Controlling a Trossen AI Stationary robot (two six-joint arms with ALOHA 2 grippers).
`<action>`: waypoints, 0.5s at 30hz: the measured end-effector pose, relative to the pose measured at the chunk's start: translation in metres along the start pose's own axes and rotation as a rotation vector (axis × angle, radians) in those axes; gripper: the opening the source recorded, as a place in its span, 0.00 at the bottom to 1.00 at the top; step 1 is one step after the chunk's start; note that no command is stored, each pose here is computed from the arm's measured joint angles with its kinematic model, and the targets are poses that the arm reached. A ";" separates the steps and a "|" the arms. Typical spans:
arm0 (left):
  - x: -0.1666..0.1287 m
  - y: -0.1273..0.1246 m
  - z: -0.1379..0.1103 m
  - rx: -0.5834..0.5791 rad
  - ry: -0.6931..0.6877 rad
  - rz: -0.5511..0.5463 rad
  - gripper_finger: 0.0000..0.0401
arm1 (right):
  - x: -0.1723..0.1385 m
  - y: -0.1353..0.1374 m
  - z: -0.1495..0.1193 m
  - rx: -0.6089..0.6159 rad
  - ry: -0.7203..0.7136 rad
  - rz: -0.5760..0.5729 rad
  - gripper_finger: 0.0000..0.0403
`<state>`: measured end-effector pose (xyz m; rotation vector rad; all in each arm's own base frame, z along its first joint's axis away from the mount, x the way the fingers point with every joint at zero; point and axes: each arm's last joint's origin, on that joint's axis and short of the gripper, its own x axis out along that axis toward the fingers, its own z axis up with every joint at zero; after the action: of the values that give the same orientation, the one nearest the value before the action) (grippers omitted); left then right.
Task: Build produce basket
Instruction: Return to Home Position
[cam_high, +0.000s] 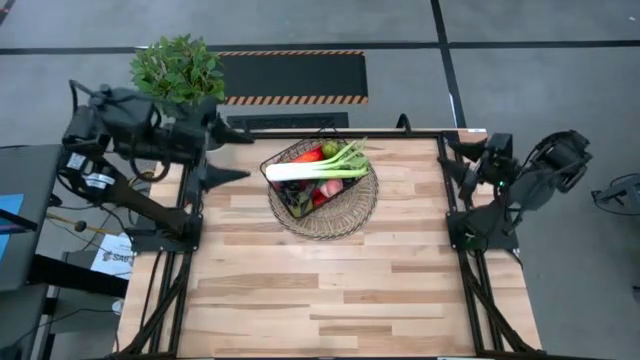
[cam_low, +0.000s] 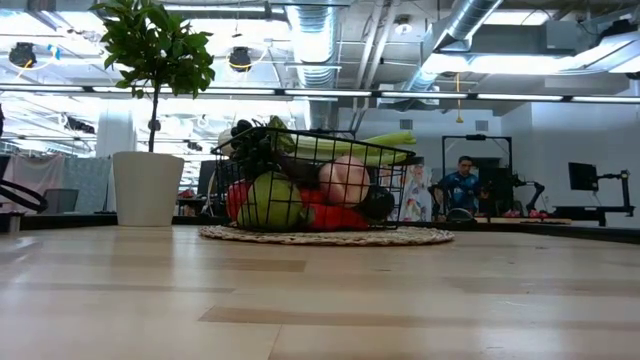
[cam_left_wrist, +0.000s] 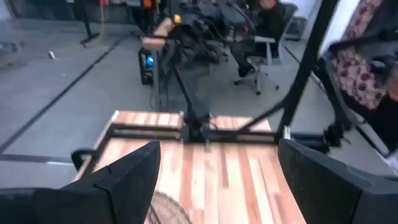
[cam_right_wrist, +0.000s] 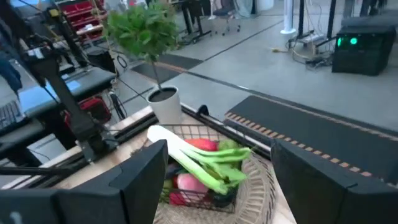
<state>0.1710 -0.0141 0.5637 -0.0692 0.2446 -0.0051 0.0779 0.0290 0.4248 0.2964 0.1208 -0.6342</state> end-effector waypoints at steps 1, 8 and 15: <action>-0.001 0.000 -0.005 0.003 0.013 -0.005 0.78 | 0.000 -0.006 -0.004 0.007 -0.001 -0.004 0.76; -0.003 0.005 -0.070 -0.043 -0.015 -0.030 0.78 | 0.005 -0.035 -0.062 0.116 -0.006 0.032 0.76; 0.014 0.014 -0.178 -0.159 -0.132 -0.071 0.78 | 0.017 -0.032 -0.130 0.200 -0.001 0.062 0.76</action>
<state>0.1414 -0.0128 0.3873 -0.2352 0.1103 -0.0515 0.0700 0.0348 0.2902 0.4909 0.0468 -0.5858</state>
